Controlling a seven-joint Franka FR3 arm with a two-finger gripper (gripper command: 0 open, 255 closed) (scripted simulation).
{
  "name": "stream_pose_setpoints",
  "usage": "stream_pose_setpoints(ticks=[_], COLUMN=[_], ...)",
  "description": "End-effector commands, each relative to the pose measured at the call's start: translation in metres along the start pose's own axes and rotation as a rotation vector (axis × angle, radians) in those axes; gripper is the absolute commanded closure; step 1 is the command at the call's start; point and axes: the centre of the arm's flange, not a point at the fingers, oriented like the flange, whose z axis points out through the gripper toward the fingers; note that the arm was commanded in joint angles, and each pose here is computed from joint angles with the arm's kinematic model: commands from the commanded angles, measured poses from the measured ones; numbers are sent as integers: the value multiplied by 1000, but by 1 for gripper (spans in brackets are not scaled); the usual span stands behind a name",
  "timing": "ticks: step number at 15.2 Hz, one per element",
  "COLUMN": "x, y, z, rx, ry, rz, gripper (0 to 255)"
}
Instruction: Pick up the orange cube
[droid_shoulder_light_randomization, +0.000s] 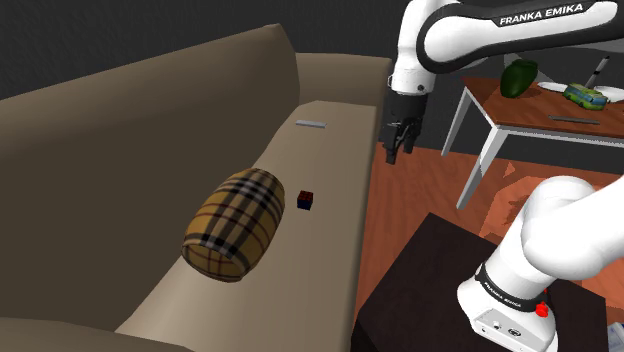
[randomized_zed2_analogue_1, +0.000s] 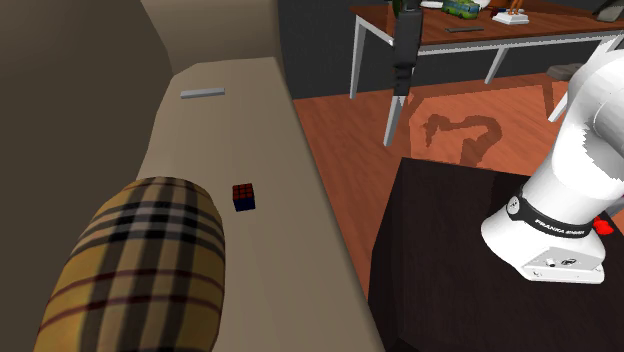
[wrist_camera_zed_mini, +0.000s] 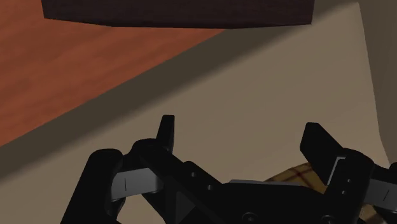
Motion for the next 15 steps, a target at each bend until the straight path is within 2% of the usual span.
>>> stream_pose_setpoints(ticks=[1, 15], x=[19, 150], y=[1, 23], z=[20, 139], rx=[-7, -55], ry=[9, 59], rz=[-15, -115], gripper=[0, 0])
